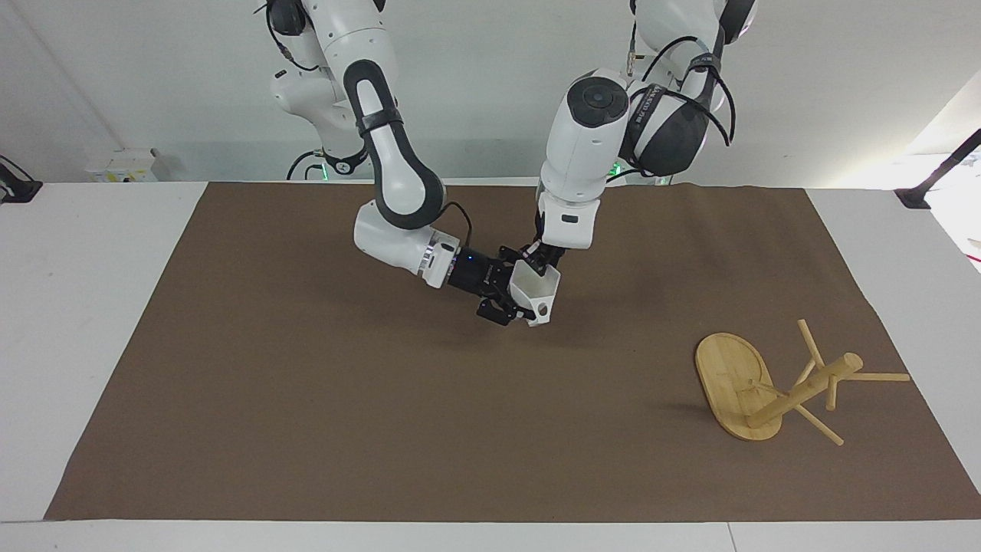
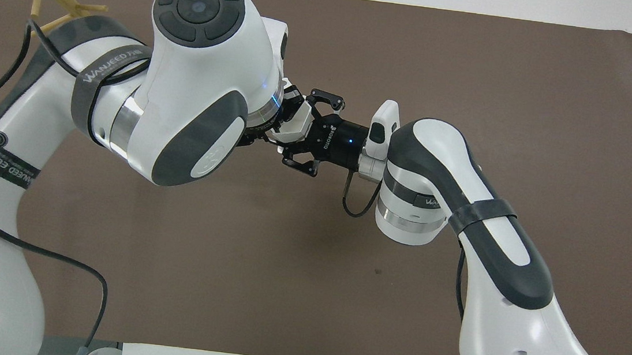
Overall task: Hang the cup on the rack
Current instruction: 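Grasp the cup with the left gripper while the right gripper opens, then carry the cup toward the mug tree while the right gripper withdraws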
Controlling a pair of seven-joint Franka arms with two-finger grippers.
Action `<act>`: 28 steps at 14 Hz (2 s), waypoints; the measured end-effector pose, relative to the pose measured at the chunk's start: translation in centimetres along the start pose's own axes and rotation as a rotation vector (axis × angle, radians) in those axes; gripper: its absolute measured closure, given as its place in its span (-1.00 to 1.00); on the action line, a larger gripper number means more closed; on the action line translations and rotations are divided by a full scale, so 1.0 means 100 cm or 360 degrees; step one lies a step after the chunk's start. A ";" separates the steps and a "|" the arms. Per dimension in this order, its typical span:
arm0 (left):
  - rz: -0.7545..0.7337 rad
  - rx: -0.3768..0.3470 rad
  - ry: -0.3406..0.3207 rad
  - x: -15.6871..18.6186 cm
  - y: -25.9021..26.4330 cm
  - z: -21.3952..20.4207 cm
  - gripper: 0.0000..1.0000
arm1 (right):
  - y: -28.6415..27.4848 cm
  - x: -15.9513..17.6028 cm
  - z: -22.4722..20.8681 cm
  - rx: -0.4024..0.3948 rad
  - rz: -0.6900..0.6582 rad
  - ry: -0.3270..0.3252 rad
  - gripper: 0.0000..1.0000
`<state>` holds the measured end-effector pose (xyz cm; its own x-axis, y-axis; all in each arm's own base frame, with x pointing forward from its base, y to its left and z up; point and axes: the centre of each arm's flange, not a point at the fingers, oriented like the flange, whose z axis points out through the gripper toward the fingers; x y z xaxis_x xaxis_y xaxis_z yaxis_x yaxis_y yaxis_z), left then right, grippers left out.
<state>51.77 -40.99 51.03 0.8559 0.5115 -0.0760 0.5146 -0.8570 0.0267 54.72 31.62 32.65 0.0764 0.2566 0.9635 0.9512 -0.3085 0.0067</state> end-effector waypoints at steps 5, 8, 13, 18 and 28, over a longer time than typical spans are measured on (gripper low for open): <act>-0.0027 -0.0010 0.0003 0.001 0.000 -0.001 0.91 | 0.001 0.000 0.000 -0.0015 0.0013 0.0005 -0.56; -0.0002 -0.0010 0.0005 0.001 0.000 -0.001 0.91 | 0.001 0.006 -0.004 -0.0014 0.0005 0.0027 -1.00; -0.0002 0.0018 0.0065 0.005 -0.001 0.001 0.91 | -0.002 0.018 -0.069 -0.0035 0.0002 0.0072 -1.00; -0.0111 -0.0121 0.0268 0.032 -0.039 -0.038 0.91 | 0.066 -0.026 -0.219 0.0195 -0.0233 -0.0143 -1.00; -0.0257 -0.0821 0.0766 0.090 -0.221 0.017 0.91 | 0.127 0.031 -0.371 0.0530 0.0018 -0.1128 -1.00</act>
<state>48.06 -17.51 48.08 0.6339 0.7015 0.3256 0.4934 -0.6910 0.5282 55.95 -5.46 45.62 0.1526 0.8132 0.5616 0.9803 -0.0524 -0.1904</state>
